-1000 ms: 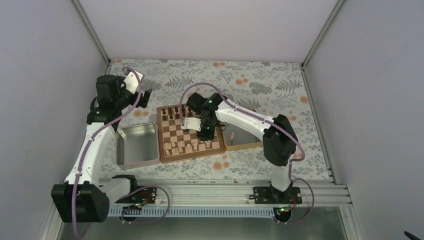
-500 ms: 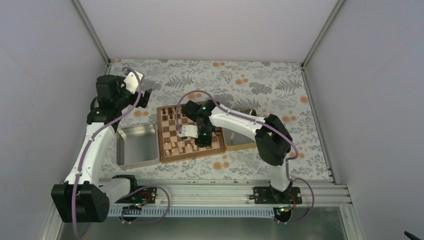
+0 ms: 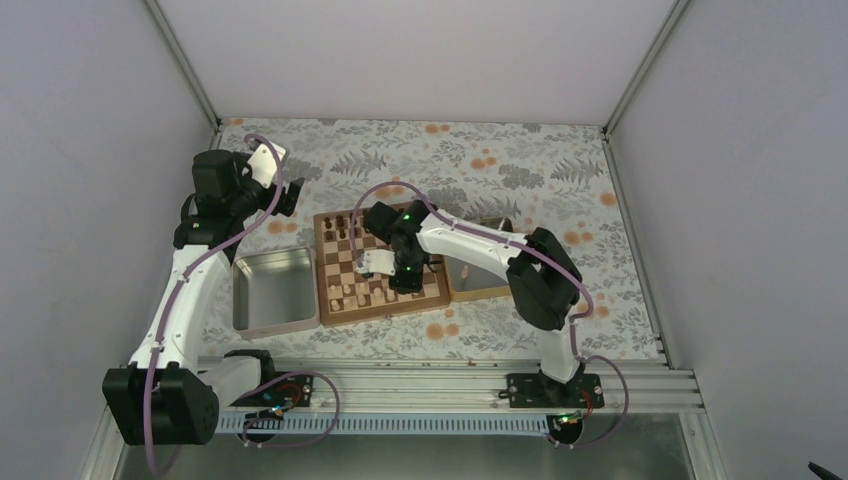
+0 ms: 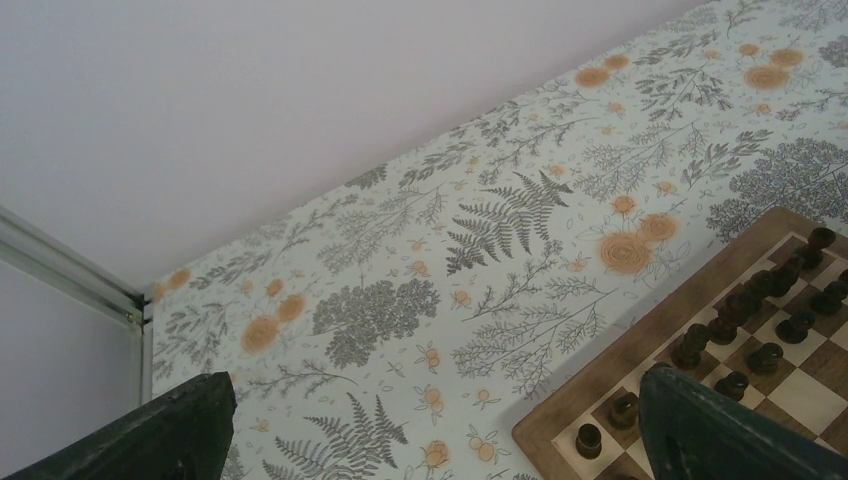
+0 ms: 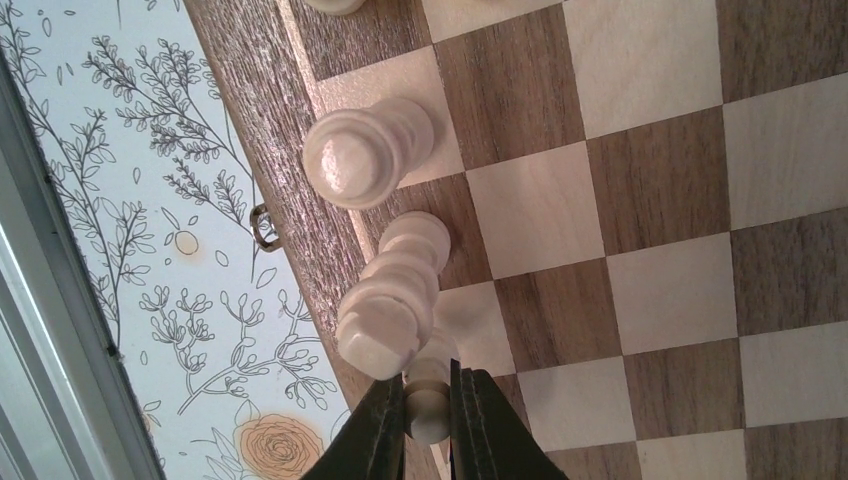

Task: Set up the chess pieces on the board
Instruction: Place the chess piece on the chessboard, then pick up the chess piece from the chessboard.

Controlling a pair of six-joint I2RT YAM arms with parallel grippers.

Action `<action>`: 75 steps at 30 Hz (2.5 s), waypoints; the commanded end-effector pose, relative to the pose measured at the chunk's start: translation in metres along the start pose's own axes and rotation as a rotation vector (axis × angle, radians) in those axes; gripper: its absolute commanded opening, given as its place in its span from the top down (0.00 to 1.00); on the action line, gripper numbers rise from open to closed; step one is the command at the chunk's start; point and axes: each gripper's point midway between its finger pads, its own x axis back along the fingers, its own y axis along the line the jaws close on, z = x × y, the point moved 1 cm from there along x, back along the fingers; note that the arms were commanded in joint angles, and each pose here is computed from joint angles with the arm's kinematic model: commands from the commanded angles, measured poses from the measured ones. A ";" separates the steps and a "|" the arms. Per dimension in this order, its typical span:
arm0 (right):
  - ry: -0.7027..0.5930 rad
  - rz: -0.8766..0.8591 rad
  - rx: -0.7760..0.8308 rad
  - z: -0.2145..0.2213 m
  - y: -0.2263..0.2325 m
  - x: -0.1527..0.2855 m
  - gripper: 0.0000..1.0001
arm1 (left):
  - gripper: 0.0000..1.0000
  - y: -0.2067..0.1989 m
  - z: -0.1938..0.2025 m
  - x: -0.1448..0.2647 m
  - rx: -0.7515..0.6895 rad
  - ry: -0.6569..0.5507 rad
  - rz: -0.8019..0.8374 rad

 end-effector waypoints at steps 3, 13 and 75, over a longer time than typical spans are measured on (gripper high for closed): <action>0.023 0.013 0.000 0.001 -0.001 -0.008 0.91 | 0.00 -0.001 0.003 -0.002 -0.005 0.005 0.008; 0.031 0.004 -0.001 0.003 0.001 -0.009 0.84 | 0.00 -0.001 0.003 -0.002 -0.005 0.004 0.009; -0.246 0.093 -0.099 0.068 -0.033 0.080 0.66 | 0.00 0.000 0.003 -0.005 -0.004 0.010 0.012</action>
